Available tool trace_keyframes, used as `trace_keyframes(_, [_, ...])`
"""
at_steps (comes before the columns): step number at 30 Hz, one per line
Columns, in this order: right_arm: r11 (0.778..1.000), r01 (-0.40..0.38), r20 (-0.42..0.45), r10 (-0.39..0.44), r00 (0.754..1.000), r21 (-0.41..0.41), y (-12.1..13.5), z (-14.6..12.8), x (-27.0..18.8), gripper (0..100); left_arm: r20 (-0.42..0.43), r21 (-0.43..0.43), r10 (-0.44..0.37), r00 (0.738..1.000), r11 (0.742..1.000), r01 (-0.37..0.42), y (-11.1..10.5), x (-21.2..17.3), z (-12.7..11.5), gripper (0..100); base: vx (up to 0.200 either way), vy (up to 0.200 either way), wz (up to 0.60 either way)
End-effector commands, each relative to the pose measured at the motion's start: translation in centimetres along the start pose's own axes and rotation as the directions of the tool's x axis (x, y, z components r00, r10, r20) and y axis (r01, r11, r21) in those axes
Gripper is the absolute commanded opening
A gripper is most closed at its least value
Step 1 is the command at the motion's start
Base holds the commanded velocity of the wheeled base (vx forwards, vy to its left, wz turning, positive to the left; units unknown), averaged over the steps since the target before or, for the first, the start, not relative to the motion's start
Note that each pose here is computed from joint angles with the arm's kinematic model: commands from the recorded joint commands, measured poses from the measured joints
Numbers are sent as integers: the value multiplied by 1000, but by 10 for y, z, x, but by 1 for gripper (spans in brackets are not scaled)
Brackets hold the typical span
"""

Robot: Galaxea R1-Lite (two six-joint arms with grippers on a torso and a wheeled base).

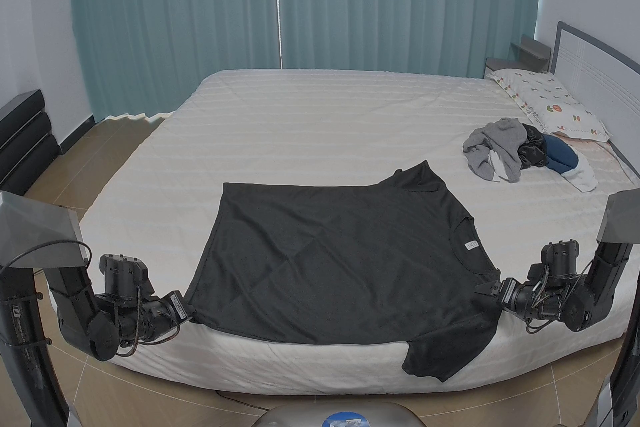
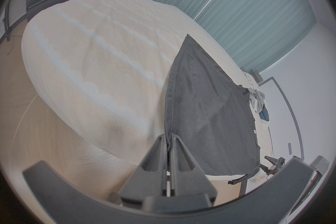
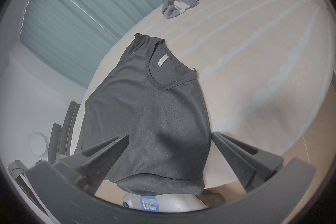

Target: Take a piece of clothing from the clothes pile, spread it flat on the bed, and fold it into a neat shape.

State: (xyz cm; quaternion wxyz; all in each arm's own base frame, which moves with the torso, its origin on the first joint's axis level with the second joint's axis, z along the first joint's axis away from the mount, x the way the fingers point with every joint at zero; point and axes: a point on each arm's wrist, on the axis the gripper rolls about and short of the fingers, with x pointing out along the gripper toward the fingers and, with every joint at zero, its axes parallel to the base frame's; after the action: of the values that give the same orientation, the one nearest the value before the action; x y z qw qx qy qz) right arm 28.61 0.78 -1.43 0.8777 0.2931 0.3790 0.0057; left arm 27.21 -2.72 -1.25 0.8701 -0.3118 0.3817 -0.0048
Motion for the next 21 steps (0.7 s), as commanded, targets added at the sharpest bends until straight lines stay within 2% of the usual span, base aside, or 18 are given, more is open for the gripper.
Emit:
trace_keyframes(1, [1000,1,-8,-1,1000,1,-1,-1,5,100,0,-1,0,1000,1000,0,0,0,0,0,0,0,0])
trace_keyframes(4, [1000,-4,-8,4,1000,3,-1,0,6,100,0,-1,0,1000,1000,0,0,0,0,0,0,0,0])
trace_keyframes(5, [1000,-3,-12,3,1000,3,-1,-1,7,0,0,-1,0,1000,1000,0,0,0,0,0,0,0,0])
trace_keyframes(14, [1000,-1,-1,1,1000,11,-2,3,13,0,1,0,-1,1000,1000,1,0,0,0,0,0,0,0])
trace_keyframes(21, [1000,-31,60,30,998,4,4,19,15,0,7,-3,-2,1000,1000,2,0,0,1,0,0,0,0])
